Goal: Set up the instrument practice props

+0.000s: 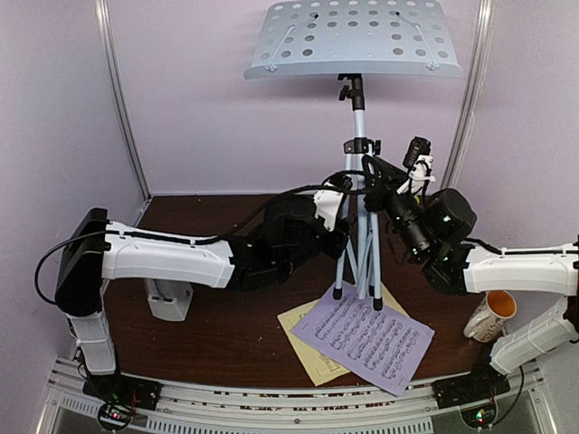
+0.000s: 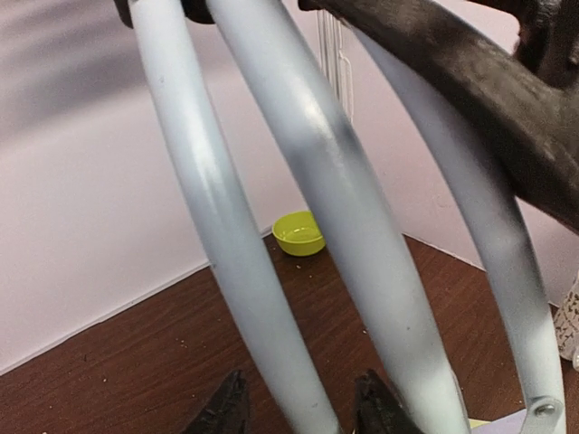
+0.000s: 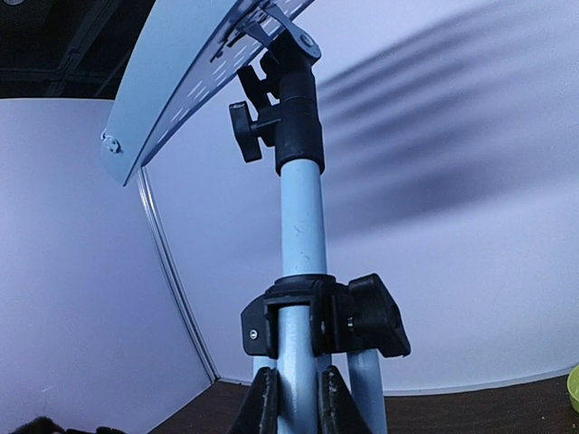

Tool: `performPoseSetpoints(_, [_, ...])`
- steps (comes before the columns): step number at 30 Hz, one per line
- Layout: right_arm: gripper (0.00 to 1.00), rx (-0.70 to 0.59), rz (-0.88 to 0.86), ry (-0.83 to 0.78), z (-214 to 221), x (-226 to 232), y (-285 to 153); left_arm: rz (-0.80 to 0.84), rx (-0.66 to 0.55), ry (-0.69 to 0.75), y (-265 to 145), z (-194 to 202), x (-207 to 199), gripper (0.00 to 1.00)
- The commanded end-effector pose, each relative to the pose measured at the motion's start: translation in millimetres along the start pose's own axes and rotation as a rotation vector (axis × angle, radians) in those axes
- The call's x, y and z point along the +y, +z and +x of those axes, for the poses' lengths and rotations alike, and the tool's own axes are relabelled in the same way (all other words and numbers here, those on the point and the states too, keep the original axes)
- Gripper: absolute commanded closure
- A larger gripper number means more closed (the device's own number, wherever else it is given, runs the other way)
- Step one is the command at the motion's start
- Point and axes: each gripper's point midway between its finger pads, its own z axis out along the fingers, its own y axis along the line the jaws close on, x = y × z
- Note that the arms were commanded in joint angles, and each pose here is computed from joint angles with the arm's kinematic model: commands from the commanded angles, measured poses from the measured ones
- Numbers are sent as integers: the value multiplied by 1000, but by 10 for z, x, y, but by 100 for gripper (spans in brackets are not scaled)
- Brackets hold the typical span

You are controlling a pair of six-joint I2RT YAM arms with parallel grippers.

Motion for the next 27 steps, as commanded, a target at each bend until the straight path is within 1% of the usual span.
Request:
performPoseSetpoints(1, [100, -376, -193, 171, -1335, 429, -259, -226, 8, 18, 215, -20, 938, 67])
performPoseSetpoints(7, [100, -325, -207, 160, -1253, 468, -232, -214, 2, 61, 210, -26, 1118, 86])
performPoseSetpoints(8, [100, -313, -204, 154, -1230, 468, -221, -215, -4, 68, 202, -31, 1144, 88])
performPoseSetpoints(10, [100, -287, -204, 133, -1188, 482, -196, -237, -15, 82, 182, -39, 1231, 100])
performPoseSetpoints(13, [100, -226, -211, 84, -1074, 517, -157, -285, -29, 87, 147, -30, 1449, 100])
performPoseSetpoints(17, [100, -155, -210, -1, -963, 535, -100, -342, -56, 58, 84, 51, 1881, 100])
performPoseSetpoints(20, [100, -99, -218, -74, -867, 574, -44, -378, -75, 78, 47, 114, 2104, 100])
performPoseSetpoints(24, [100, -18, -245, -184, -666, 650, 53, -403, -79, 122, 83, 214, 2304, 100])
performPoseSetpoints(27, [100, 42, -268, -272, -488, 723, 183, -408, -87, 127, 145, 259, 2414, 100])
